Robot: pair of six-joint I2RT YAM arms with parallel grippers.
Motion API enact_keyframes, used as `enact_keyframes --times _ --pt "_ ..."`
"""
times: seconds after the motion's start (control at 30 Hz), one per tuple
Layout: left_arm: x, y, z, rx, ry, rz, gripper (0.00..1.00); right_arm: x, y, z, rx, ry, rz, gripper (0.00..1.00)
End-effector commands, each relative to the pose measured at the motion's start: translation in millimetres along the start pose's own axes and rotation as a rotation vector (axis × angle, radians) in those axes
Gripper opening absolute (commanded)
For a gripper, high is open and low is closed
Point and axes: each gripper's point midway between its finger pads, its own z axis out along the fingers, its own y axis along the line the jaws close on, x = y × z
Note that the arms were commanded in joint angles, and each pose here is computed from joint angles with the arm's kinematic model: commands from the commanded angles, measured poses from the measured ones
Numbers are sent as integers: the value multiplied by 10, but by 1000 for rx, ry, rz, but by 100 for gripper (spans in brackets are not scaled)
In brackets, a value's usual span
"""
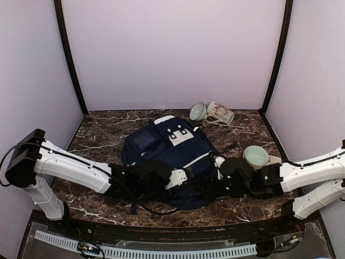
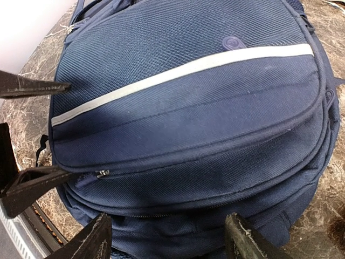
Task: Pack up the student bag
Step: Hold the upper front pocket of the student bag.
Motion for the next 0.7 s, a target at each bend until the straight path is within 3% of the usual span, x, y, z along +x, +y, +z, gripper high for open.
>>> enact_keyframes --times 0.0,0.1,0.27,0.67 --pt "-10 178 -63 -89 11 34 64 -89 5 -45 -8 -54 17 73" --pt "-50 242 -73 -125 -10 51 46 -86 3 -42 -7 -57 14 73" --pt "-187 290 -51 -142 -69 33 0 -119 36 -59 -35 -80 24 72" --pt "-520 191 113 -50 -169 -49 0 -307 238 -172 -201 -204 135 71"
